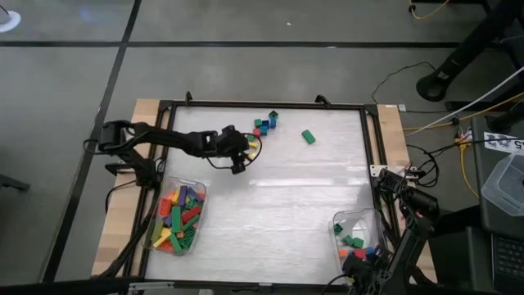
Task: Sort blocks by size
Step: Put the large yellow wooden block into the left transparent bin
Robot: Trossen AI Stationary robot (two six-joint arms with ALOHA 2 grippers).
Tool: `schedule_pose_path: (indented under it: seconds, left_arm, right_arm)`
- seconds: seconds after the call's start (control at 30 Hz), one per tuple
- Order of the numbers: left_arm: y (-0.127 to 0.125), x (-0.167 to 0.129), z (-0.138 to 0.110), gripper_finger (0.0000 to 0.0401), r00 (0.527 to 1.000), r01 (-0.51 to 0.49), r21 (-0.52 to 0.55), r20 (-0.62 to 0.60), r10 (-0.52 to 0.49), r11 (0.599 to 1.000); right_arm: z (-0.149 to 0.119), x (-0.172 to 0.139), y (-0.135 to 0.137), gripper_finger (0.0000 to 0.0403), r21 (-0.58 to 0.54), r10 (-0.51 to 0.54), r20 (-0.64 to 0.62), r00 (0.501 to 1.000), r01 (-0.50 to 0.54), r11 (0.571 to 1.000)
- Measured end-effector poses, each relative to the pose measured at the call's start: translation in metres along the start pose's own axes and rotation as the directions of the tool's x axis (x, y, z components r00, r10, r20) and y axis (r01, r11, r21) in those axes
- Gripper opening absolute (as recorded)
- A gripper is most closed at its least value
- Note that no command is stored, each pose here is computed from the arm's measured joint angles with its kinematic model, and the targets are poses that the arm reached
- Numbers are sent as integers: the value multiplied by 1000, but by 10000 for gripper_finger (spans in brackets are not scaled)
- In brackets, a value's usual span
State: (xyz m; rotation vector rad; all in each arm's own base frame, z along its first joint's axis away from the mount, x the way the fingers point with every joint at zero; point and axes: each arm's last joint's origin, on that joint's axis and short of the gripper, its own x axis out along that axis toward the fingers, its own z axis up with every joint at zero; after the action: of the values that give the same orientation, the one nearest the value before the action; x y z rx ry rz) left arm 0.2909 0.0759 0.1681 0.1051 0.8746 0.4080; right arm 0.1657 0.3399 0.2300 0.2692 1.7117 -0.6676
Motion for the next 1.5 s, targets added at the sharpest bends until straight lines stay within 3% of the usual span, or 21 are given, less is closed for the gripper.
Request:
schedule_pose_path:
  seconds: [0.17, 0.47, 0.63, 0.9, 1.2, 1.33, 1.5]
  left_arm:
    - [13, 11, -5, 184, 999, -27, 82, -33, 30, 996]
    - [36, 17, -8, 184, 997, -75, 64, -30, 77, 995]
    - [43, 22, -9, 184, 1000, -13, 38, -9, 14, 999]
    - [41, 39, -18, 184, 998, 6, 88, -57, -1, 996]
    - [48, 55, -28, 183, 997, 4, 60, -83, 1, 998]
    - [49, 55, -28, 150, 996, 11, 56, -84, -7, 998]
    - [48, 55, -30, 52, 995, 46, 80, -90, -39, 996]
  right_arm:
    - [0, 0, 0, 236, 0, 0, 0, 1000, 0, 1000]
    - [0, 0, 0, 236, -11, -1, 0, 1000, 1, 1000]
    - [0, 0, 0, 237, -11, -1, 1, 1000, 1, 1000]
    - [0, 0, 0, 237, -22, 0, -5, 1000, 0, 1000]
    - [1, 0, 0, 237, -27, -1, -11, 1000, 1, 1000]
    - [5, -3, 1, 237, -19, 10, -13, 1000, -10, 1000]
    - [8, -30, -8, 237, -40, 114, 66, 991, -112, 993]
